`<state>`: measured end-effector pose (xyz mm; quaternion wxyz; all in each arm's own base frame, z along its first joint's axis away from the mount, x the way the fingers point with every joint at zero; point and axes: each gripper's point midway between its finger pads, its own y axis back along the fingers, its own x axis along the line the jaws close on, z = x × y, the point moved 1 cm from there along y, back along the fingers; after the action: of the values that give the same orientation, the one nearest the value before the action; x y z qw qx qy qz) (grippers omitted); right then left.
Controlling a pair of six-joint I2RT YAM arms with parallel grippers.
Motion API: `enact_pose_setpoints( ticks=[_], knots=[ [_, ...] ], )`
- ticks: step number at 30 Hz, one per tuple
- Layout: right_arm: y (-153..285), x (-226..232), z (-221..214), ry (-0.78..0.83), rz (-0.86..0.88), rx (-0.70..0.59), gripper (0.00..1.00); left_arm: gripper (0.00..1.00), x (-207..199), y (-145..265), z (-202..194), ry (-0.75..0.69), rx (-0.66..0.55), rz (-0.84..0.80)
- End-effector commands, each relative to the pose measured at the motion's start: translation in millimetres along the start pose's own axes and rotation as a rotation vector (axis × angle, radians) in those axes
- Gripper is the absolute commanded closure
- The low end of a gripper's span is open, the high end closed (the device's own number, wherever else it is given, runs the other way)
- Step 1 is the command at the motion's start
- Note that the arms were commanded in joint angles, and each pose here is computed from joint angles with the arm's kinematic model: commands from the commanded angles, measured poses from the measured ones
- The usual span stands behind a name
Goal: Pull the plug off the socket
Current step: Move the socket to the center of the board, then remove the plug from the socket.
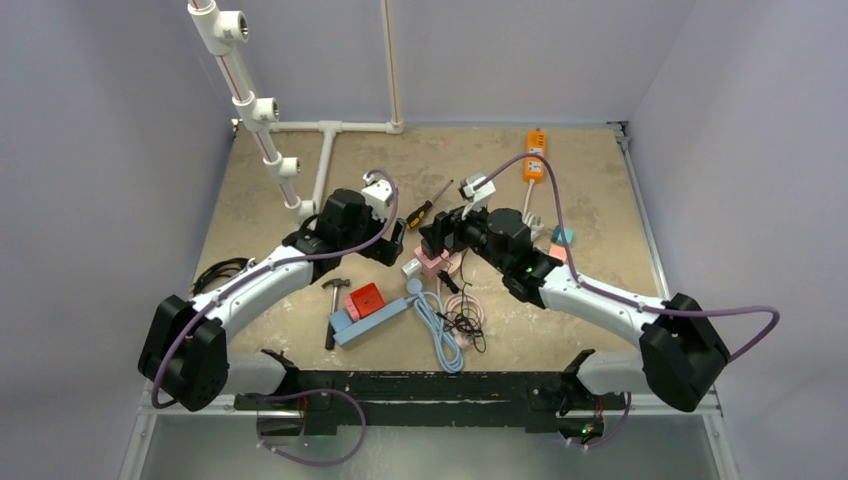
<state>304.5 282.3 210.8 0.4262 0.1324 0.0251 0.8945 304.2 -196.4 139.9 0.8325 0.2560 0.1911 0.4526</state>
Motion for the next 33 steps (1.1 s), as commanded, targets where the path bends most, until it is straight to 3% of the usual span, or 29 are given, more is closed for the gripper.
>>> enact_pose_setpoints(
  ticks=[1, 11, 15, 21, 33],
  knots=[
    [-8.8, -6.2, -6.3, 0.067, -0.048, 0.025, 0.15, 0.01, -3.3, -4.1, 10.2, 0.037, -0.019, -0.013],
    [-13.0, 10.4, -18.5, 0.100, -0.007, 0.049, 0.30, 0.02, -3.7, -32.5, 40.1, 0.269, -0.090, -0.134],
    [-12.7, 7.6, -29.2, 0.107, -0.030, 0.069, 0.39, 0.02, -0.7, -37.5, 34.3, 0.267, -0.073, -0.125],
    [-13.2, 20.8, -34.6, 0.137, -0.008, 0.068, 0.41, 0.03, -11.1, -38.3, 31.0, 0.292, -0.050, -0.183],
    [-16.8, 9.9, -50.3, 0.152, -0.113, 0.090, 0.49, 0.18, -25.2, -43.8, 19.8, 0.298, 0.016, -0.271]
  ],
)
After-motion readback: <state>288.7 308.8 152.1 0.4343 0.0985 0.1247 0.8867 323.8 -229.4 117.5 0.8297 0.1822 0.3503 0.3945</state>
